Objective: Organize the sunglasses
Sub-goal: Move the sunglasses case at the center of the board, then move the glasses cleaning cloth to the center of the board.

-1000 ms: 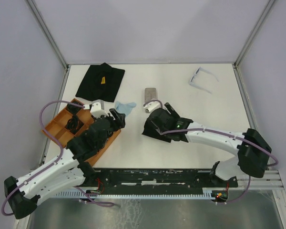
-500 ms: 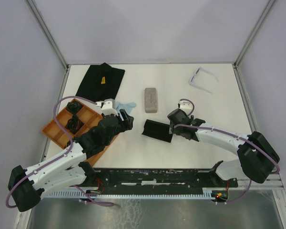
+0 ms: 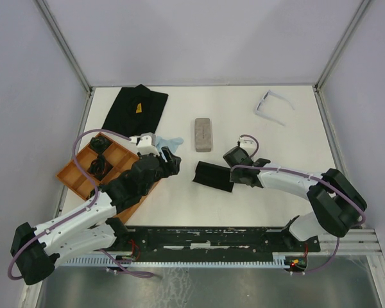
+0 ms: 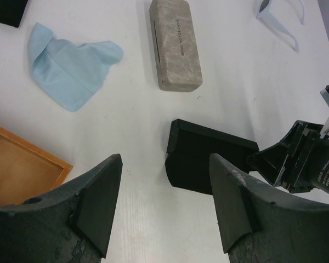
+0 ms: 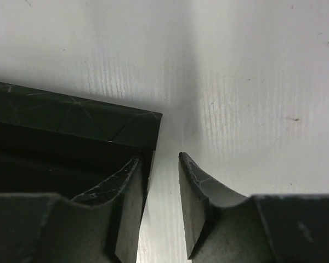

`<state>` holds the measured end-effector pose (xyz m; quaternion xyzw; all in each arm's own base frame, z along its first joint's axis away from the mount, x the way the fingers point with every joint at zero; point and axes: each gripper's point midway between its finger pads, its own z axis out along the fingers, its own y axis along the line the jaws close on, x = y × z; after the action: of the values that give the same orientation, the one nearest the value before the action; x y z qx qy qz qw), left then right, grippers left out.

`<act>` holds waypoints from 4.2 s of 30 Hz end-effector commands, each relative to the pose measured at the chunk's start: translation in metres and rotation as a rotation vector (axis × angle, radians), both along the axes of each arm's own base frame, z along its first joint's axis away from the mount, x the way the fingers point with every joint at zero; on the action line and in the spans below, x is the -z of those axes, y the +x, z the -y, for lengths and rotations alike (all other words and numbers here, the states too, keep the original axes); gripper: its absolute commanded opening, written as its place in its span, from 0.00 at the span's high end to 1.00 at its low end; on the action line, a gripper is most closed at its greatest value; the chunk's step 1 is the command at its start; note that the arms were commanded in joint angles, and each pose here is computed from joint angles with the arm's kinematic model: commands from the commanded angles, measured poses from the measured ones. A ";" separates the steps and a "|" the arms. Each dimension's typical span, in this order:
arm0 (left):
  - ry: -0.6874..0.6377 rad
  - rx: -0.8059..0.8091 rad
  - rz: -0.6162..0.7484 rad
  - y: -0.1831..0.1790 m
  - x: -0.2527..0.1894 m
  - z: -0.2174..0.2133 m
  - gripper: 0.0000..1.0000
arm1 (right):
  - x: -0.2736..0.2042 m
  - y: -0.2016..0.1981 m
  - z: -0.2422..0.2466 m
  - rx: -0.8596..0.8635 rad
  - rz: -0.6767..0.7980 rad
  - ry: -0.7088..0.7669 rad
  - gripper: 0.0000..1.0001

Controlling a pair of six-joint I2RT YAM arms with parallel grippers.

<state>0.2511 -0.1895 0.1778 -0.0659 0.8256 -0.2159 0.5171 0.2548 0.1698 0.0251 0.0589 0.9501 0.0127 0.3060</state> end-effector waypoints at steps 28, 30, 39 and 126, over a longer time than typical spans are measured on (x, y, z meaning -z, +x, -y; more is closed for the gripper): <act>0.036 -0.005 0.020 0.016 -0.002 0.006 0.28 | -0.012 0.113 -0.017 -0.056 0.108 -0.026 1.00; 0.037 -0.004 0.018 0.016 -0.002 0.006 0.28 | -0.011 0.118 -0.016 -0.051 0.107 -0.030 1.00; 0.044 -0.006 0.017 0.018 -0.003 0.005 0.28 | -0.012 0.145 -0.023 -0.044 0.110 -0.021 1.00; 0.276 0.097 -0.429 -0.015 0.136 0.047 0.97 | -0.114 0.042 0.025 -0.146 0.255 0.117 0.47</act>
<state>0.2647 -0.2238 0.0415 0.0070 0.9366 -0.0811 0.3409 0.2966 0.1486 0.1282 0.0015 0.9109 0.0994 0.4004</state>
